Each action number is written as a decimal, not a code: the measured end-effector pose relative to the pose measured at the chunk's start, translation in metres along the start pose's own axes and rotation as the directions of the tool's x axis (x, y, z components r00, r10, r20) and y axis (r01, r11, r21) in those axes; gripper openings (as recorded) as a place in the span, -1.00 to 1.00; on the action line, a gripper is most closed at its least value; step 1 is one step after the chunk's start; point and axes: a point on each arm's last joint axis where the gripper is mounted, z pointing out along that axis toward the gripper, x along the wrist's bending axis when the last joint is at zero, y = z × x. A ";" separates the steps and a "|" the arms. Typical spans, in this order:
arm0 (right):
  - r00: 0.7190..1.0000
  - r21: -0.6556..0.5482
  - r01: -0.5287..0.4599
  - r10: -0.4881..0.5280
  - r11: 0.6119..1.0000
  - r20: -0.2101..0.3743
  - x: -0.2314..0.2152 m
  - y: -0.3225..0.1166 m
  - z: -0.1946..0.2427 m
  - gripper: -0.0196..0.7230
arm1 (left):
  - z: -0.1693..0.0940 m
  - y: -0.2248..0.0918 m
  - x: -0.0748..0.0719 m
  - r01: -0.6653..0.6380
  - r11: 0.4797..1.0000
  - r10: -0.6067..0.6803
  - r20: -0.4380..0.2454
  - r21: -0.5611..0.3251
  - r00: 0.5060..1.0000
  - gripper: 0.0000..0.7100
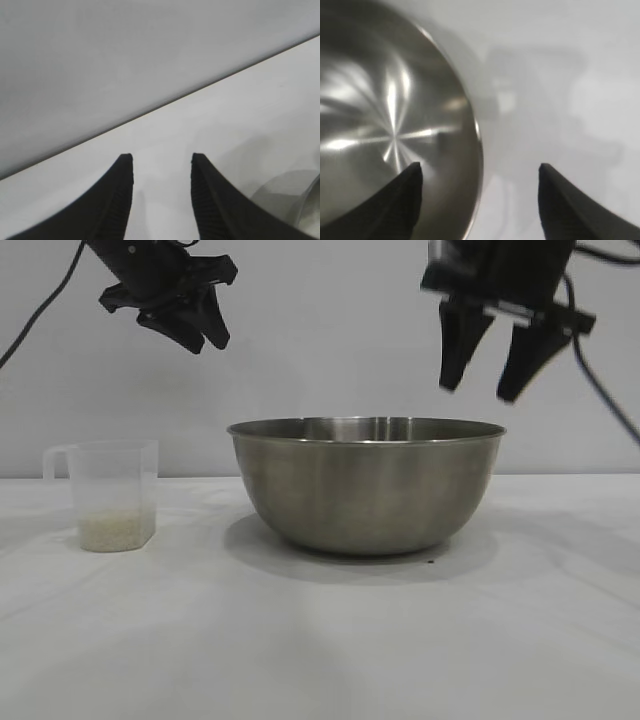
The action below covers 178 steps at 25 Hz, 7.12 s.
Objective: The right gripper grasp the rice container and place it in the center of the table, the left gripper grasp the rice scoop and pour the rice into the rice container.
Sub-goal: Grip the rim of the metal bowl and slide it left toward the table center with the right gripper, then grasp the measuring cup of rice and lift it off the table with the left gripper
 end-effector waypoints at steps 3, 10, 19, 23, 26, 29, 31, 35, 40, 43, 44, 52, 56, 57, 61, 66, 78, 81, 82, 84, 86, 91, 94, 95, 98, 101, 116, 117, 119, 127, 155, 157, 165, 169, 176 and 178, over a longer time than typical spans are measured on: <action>0.999 -0.081 0.029 -0.027 0.996 0.033 0.008 -0.027 -0.032 0.27 | 0.000 0.000 0.000 0.000 1.000 0.000 0.000 0.000 1.000 -0.35; 0.999 -0.185 0.002 0.005 0.983 0.038 0.032 -0.104 -0.098 0.27 | 0.000 0.000 0.000 0.000 1.000 0.000 -0.001 -0.001 1.000 -0.35; 1.000 -0.210 -0.007 0.003 0.978 -0.021 0.062 -0.171 -0.173 0.27 | 0.000 0.000 0.000 0.000 1.000 0.000 -0.001 -0.001 1.000 -0.35; 0.999 -0.234 0.019 -0.007 0.972 0.051 0.068 -0.207 -0.208 0.27 | 0.000 0.000 0.000 0.000 1.000 0.000 -0.001 -0.001 1.000 -0.35; 0.995 -0.238 0.045 -0.023 0.970 0.094 0.072 -0.232 -0.228 0.27 | 0.000 0.000 0.000 0.000 1.000 0.000 -0.001 -0.001 1.000 -0.35; 0.992 -0.277 0.068 -0.037 0.958 0.117 0.077 -0.253 -0.244 0.27 | 0.000 0.000 0.000 0.000 1.000 0.000 -0.001 -0.001 1.000 -0.35; 0.991 -0.295 0.082 -0.045 0.952 0.128 0.079 -0.264 -0.248 0.27 | 0.000 0.000 0.000 0.000 1.000 0.000 -0.001 -0.001 1.000 -0.35; 0.990 -0.280 0.084 -0.048 0.956 0.131 0.078 -0.285 -0.236 0.27 | 0.000 0.000 0.000 0.000 1.000 0.000 -0.001 -0.001 1.000 -0.35; 0.988 -0.293 0.097 -0.057 0.951 0.142 0.079 -0.304 -0.233 0.27 | 0.000 0.000 0.000 0.000 1.000 0.000 -0.001 -0.001 1.000 -0.35; 0.985 -0.375 0.119 -0.063 0.919 0.158 0.082 -0.315 -0.241 0.27 | 0.000 0.000 0.000 0.000 1.000 0.000 -0.001 -0.001 1.000 -0.35; 0.984 -0.411 0.129 -0.065 0.902 0.165 0.083 -0.320 -0.244 0.27 | 0.000 0.000 0.000 -0.002 1.000 0.002 -0.001 -0.001 1.000 -0.35; 0.982 -0.454 0.103 -0.017 0.885 0.189 0.082 -0.328 -0.247 0.14 | -0.003 0.001 -0.002 -0.006 1.000 0.006 0.007 0.003 1.000 -0.35; 0.982 -0.454 0.103 -0.017 0.885 0.189 0.082 -0.328 -0.247 -0.03 | -0.020 0.001 -0.007 -0.031 0.999 0.031 0.013 0.008 0.999 -0.35; 0.982 -0.454 0.102 -0.017 0.885 0.189 0.082 -0.328 -0.247 -0.02 | -0.027 0.001 -0.009 -0.049 0.999 0.049 0.010 0.001 0.999 -0.35; 0.982 -0.454 0.102 -0.017 0.885 0.189 0.082 -0.328 -0.247 -0.02 | -0.066 -0.002 -0.016 -0.072 0.994 0.068 -0.055 -0.085 0.996 -0.35; 0.982 -0.454 0.100 -0.015 0.885 0.188 0.082 -0.328 -0.247 -0.02 | -0.111 -0.039 -0.015 -0.087 0.986 0.051 -0.243 -0.140 0.969 -0.35; 0.981 -0.454 0.096 -0.008 0.886 0.192 0.081 -0.328 -0.247 -0.02 | -0.158 -0.126 -0.019 -0.037 0.997 0.009 -0.395 -0.061 0.918 -0.35; 0.981 -0.454 0.093 -0.003 0.886 0.193 0.081 -0.328 -0.248 -0.02 | -0.173 -0.130 -0.024 -0.098 0.992 0.057 -0.400 -0.081 0.915 -0.35; 0.981 -0.455 0.091 -0.002 0.886 0.193 0.081 -0.328 -0.248 -0.02 | -0.176 -0.131 -0.026 -0.122 0.989 0.079 -0.395 -0.085 0.915 -0.35; 0.981 -0.455 0.090 0.000 0.886 0.194 0.080 -0.328 -0.248 -0.02 | -0.184 -0.131 -0.029 -0.180 0.978 0.123 -0.397 -0.109 0.909 -0.35; 0.981 -0.455 0.088 0.001 0.886 0.194 0.080 -0.328 -0.248 -0.02 | -0.187 -0.134 -0.032 -0.189 0.970 0.118 -0.385 -0.152 0.915 -0.35; 0.981 -0.455 0.086 0.003 0.886 0.193 0.080 -0.328 -0.248 -0.02 | -0.185 -0.156 -0.046 -0.123 0.956 0.053 -0.254 -0.267 0.966 -0.35; 0.981 -0.456 0.085 0.005 0.886 0.192 0.080 -0.328 -0.248 -0.02 | -0.180 -0.179 -0.049 -0.044 0.954 -0.017 -0.200 -0.296 0.980 -0.35; 0.981 -0.456 0.085 0.005 0.886 0.192 0.080 -0.328 -0.248 -0.02 | -0.175 -0.189 -0.049 -0.025 0.960 -0.032 -0.198 -0.278 0.980 -0.35; 0.981 -0.456 0.085 0.005 0.886 0.192 0.080 -0.328 -0.248 -0.02 | -0.166 -0.209 -0.046 0.029 0.964 -0.086 -0.207 -0.265 0.975 -0.35; 0.981 -0.456 0.085 0.005 0.886 0.192 0.080 -0.328 -0.248 -0.02 | -0.153 -0.220 -0.042 0.045 0.967 -0.100 -0.211 -0.251 0.972 -0.35; 0.981 -0.456 0.085 0.005 0.886 0.192 0.080 -0.328 -0.248 -0.02 | -0.112 -0.286 -0.036 0.095 0.981 -0.129 -0.205 -0.167 0.970 -0.35; 0.981 -0.456 0.085 0.005 0.886 0.192 0.080 -0.328 -0.248 -0.02 | -0.111 -0.287 -0.036 0.097 0.982 -0.130 -0.210 -0.164 0.969 -0.35; 0.981 -0.456 0.085 0.005 0.886 0.192 0.080 -0.328 -0.248 -0.02 | -0.112 -0.287 -0.035 0.101 0.981 -0.137 -0.219 -0.165 0.966 -0.35; 0.981 -0.456 0.085 0.005 0.886 0.192 0.080 -0.328 -0.248 -0.02 | -0.104 -0.275 -0.031 0.072 0.975 -0.120 -0.228 -0.209 0.966 -0.35; 0.981 -0.456 0.085 0.005 0.886 0.192 0.080 -0.328 -0.248 -0.02 | -0.067 -0.262 -0.020 0.042 0.967 -0.101 -0.229 -0.251 0.968 -0.35; 0.981 -0.456 0.085 0.005 0.886 0.193 0.080 -0.328 -0.248 -0.02 | -0.062 -0.258 -0.018 0.037 0.963 -0.101 -0.229 -0.267 0.968 -0.35; 0.981 -0.456 0.085 0.005 0.886 0.193 0.080 -0.328 -0.248 -0.02 | -0.041 -0.228 -0.010 -0.027 0.932 -0.061 -0.228 -0.362 0.972 -0.80; 0.981 -0.456 0.085 0.005 0.886 0.193 0.080 -0.328 -0.248 -0.02 | -0.032 -0.210 -0.015 -0.119 0.911 0.050 -0.181 -0.394 0.982 -1.00; 0.981 -0.456 0.085 0.005 0.886 0.193 0.080 -0.328 -0.248 -0.02 | -0.043 -0.148 -0.022 -0.272 0.791 0.205 -0.181 -0.548 0.962 -1.00; 0.981 -0.456 0.085 0.005 0.886 0.193 0.080 -0.328 -0.248 -0.14 | -0.049 -0.131 -0.027 -0.342 0.736 0.282 -0.195 -0.585 0.939 -1.00</action>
